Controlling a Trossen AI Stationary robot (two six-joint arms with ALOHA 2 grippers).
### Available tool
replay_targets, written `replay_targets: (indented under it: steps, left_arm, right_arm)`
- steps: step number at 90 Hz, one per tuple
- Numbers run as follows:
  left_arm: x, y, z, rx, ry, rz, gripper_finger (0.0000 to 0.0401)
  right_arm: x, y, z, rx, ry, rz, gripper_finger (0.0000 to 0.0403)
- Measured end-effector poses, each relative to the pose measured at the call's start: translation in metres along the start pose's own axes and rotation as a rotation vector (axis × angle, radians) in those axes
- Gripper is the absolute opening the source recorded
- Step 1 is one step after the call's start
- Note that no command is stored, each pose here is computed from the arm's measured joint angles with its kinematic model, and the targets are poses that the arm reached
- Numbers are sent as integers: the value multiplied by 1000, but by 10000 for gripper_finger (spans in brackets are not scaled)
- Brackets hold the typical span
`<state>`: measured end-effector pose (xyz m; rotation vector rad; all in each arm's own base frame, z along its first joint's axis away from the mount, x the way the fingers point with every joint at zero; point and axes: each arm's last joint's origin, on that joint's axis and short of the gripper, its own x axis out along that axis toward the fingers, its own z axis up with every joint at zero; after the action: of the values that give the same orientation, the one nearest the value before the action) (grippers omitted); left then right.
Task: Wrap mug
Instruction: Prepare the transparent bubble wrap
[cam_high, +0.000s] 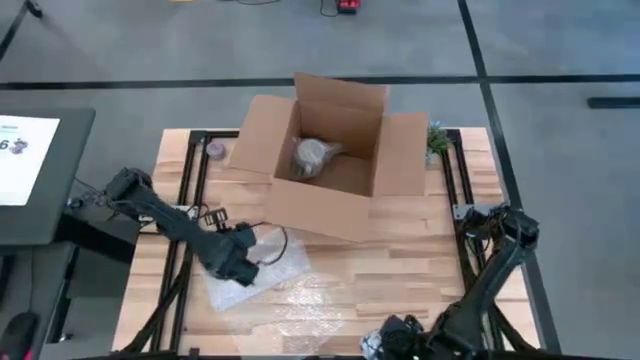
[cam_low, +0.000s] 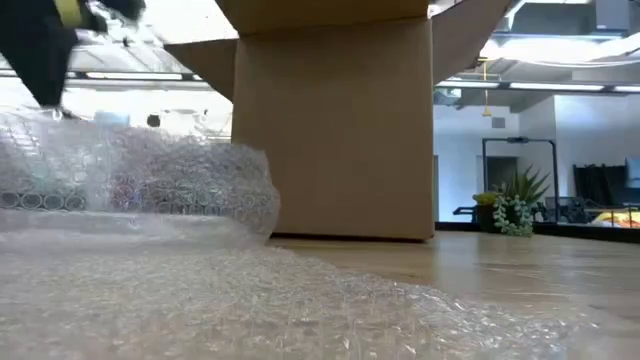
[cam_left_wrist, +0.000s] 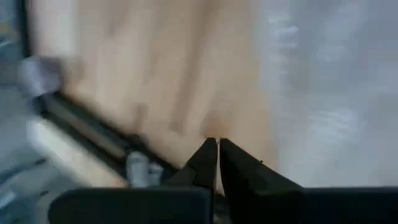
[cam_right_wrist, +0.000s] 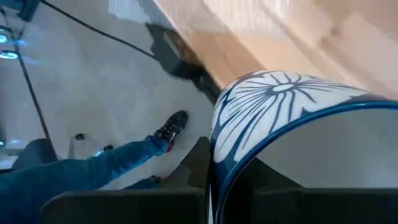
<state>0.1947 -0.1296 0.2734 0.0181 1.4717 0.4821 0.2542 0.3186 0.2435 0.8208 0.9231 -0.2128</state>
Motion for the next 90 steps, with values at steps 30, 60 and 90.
replay_targets:
  steps: [30,60,90]
  left_arm:
    - [-65,-63,-34,-154,-330,-755,0]
    - [-21,-137,-30,-272,-360,-672,0]
    - [27,-188,-15,-201,-394,-626,0]
  right_arm:
    - [23,8,69,-146,-76,99,9]
    - [74,-13,121,-255,30,127,9]
    - [85,-22,90,-230,160,5,9]
